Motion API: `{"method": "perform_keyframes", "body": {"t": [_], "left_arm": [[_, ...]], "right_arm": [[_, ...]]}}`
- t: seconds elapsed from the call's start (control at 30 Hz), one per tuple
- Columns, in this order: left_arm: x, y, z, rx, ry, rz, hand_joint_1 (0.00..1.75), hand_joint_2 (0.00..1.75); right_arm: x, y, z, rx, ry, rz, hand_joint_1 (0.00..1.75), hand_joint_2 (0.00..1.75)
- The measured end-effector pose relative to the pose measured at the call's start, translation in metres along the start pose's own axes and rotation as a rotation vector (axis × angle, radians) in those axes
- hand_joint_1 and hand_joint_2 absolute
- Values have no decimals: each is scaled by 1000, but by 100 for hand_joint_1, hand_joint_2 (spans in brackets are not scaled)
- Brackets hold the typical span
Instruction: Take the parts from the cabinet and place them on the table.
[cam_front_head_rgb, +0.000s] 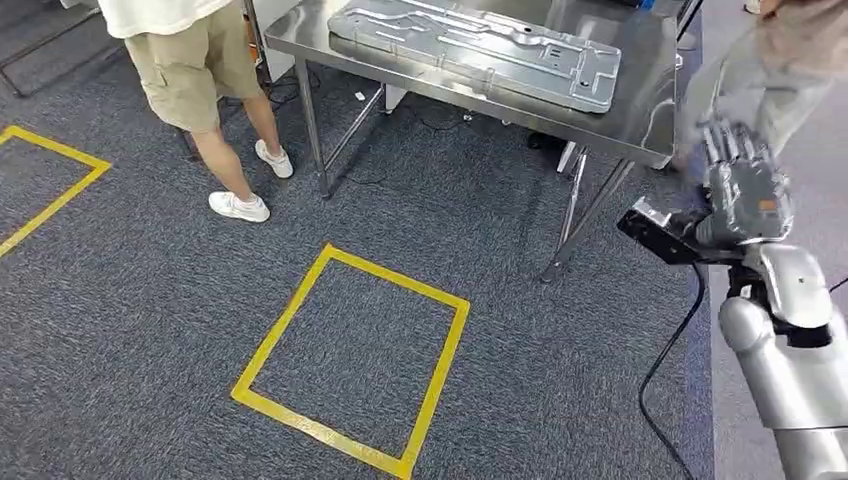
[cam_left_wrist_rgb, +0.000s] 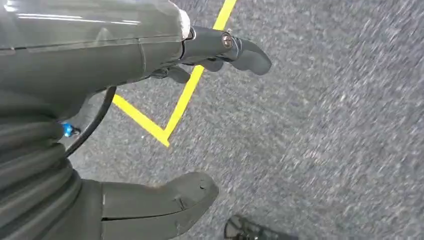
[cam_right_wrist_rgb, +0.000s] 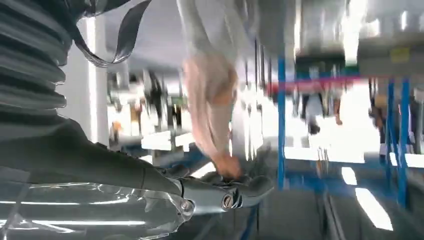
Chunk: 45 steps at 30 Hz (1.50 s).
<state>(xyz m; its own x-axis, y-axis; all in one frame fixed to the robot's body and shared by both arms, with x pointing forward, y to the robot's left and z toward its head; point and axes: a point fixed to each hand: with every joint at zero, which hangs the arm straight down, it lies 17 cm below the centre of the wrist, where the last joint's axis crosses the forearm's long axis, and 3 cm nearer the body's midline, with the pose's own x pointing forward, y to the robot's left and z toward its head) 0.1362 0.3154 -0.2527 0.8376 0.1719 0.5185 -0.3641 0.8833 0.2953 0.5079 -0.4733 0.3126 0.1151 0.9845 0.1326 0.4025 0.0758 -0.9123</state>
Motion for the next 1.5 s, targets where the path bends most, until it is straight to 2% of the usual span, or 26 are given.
{"method": "perform_keyframes", "body": {"t": [0.13,0.2,0.4,0.43,0.47,0.77,0.87,0.93,1.1,1.2,1.33,1.37,1.5], "left_arm": [[9,4,-5,-3,-11,3,0,175],[10,-7,-2,-32,-5,7,0,175],[9,0,-6,-50,1,-7,0,175],[5,-1,-5,-60,11,-11,0,0],[0,0,-4,-63,20,-14,0,0],[-55,10,10,-124,126,-70,0,0],[-62,6,13,-153,145,-80,0,0],[-60,5,12,-167,145,-86,0,0],[-42,1,6,-192,117,-93,0,0],[-22,-6,2,-211,82,-91,0,0],[-14,-15,3,-245,76,-96,0,0],[-15,-18,4,-255,79,-101,0,0],[-15,-18,4,-255,79,-101,0,0]], "right_arm": [[-12,56,23,128,46,-64,0,175],[-16,76,34,176,67,-97,0,175],[-23,138,70,319,138,-209,0,175],[-22,152,79,353,156,-238,0,175],[-20,165,89,383,168,-265,0,0],[-3,240,158,567,280,-480,0,0],[-4,267,193,643,339,-531,0,0],[-5,286,220,697,383,-561,0,0],[-9,333,317,871,525,-612,0,0],[-12,350,367,952,602,-634,0,0],[-11,365,430,1043,703,-670,0,0],[-10,366,438,1054,718,-679,0,0],[-9,366,440,1056,721,-681,0,0]]}}
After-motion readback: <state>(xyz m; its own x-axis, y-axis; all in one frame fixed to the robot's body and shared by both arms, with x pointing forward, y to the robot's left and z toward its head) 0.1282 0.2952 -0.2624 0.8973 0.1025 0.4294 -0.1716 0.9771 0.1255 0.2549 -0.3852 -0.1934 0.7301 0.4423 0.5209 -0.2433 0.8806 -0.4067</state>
